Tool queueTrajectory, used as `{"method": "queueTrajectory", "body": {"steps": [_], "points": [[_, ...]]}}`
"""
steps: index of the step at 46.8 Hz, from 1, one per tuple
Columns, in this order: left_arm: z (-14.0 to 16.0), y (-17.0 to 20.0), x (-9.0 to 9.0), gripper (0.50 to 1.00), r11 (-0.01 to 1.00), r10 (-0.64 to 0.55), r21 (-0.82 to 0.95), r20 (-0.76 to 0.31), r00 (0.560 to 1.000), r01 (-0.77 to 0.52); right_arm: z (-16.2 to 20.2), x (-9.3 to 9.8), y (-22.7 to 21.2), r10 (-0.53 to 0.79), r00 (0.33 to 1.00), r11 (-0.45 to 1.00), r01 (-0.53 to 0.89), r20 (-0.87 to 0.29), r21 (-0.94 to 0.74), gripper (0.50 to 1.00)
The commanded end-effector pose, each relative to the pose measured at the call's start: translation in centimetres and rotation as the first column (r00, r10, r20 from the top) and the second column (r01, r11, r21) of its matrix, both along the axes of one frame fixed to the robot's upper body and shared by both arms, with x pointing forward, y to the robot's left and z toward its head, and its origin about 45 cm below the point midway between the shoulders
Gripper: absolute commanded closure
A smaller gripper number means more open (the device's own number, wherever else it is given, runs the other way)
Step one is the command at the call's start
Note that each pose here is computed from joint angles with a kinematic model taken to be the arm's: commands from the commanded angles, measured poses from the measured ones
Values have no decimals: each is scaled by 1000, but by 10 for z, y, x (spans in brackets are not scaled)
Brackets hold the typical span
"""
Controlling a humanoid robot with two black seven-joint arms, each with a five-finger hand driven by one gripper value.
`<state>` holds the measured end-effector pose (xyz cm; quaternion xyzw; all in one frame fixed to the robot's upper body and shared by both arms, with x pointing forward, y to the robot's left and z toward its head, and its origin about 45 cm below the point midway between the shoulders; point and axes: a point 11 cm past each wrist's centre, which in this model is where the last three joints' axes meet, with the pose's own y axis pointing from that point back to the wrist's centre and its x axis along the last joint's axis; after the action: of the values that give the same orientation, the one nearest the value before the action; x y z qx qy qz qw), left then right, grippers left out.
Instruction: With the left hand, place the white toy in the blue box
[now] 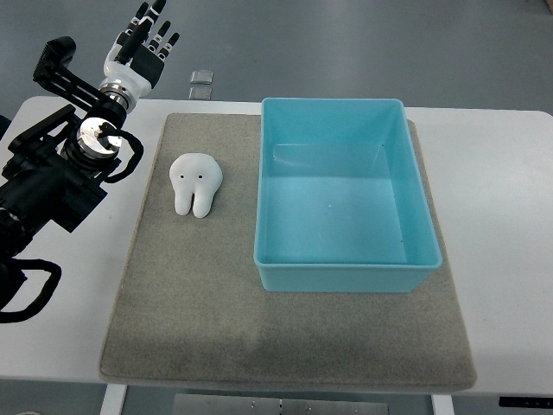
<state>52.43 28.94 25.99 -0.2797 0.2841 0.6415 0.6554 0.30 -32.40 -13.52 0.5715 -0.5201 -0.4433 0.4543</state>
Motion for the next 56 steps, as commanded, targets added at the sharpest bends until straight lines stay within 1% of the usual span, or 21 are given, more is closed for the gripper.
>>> {"method": "queueTrajectory", "body": {"steps": [1,56], "points": [[-1,-1,0,510,1000,-1,1,-2,1000,1,0,0,0,0,1000,1000,0,0,0,564],[-3,1,-2,508,1000,-1,2,-2,1000,1,0,0,0,0,1000,1000,0,0,0,564]]}}
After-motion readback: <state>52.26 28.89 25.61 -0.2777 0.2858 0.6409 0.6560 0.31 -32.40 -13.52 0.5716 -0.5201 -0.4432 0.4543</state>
